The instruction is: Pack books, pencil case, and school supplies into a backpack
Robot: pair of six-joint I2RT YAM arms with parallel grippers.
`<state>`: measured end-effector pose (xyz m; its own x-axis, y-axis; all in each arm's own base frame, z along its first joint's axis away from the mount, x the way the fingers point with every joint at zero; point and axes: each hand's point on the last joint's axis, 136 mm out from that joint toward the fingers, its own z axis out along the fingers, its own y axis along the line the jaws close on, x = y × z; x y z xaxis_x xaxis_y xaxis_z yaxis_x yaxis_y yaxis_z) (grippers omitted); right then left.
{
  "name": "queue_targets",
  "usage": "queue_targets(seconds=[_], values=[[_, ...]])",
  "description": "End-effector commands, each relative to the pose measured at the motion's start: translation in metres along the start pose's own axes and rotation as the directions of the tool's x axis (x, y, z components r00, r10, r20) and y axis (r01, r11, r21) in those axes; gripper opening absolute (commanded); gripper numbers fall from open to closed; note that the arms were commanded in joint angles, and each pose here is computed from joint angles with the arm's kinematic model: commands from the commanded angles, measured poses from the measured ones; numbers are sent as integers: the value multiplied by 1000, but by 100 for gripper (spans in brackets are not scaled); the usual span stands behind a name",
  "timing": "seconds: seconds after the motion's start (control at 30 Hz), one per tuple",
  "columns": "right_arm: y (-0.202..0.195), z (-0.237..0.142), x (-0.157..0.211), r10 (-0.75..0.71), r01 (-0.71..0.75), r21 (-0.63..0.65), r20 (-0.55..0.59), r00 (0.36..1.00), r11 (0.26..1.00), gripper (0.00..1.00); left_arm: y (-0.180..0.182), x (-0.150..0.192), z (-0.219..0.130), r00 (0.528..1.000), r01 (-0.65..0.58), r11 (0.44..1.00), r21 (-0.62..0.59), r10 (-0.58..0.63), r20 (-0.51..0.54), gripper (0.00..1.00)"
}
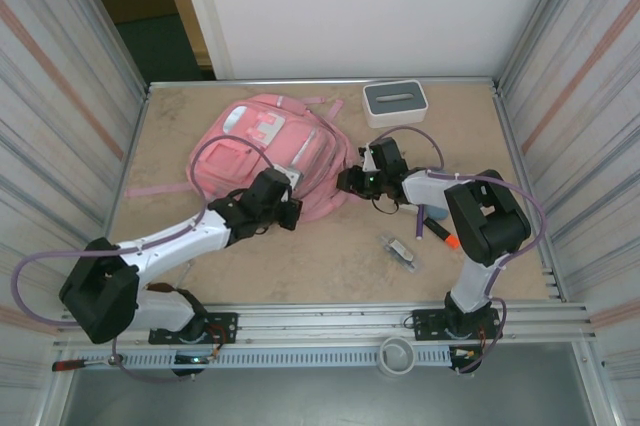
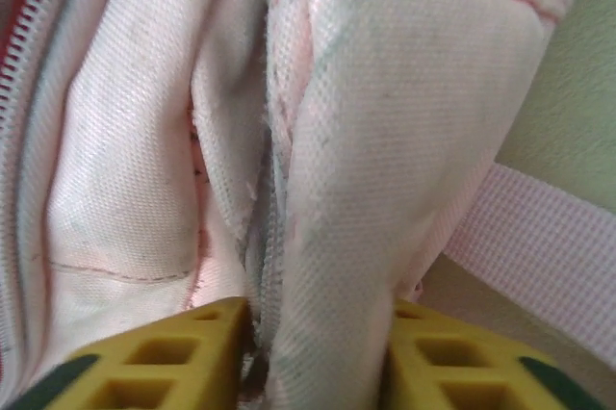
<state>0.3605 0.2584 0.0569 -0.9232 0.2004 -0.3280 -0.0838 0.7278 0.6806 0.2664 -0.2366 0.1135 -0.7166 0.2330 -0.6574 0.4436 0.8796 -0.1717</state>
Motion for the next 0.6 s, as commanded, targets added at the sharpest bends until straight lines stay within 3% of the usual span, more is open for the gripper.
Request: queue_targets(seconds=[0.0,0.23,0.57], values=[[-4,-8,-15,21,-20,-17,59,998,1000,16,14,-3,-14,999,26,999,-46,-24,41,0],[-11,-24,-22,19,-19,-7,89,996,1000,0,62,15,-20,996,83,984,-154,-80,28,0],[3,-28,-20,-86,86,1,15,996,996,0,132,18,-30,980,199,919,-341,-185,75,0]])
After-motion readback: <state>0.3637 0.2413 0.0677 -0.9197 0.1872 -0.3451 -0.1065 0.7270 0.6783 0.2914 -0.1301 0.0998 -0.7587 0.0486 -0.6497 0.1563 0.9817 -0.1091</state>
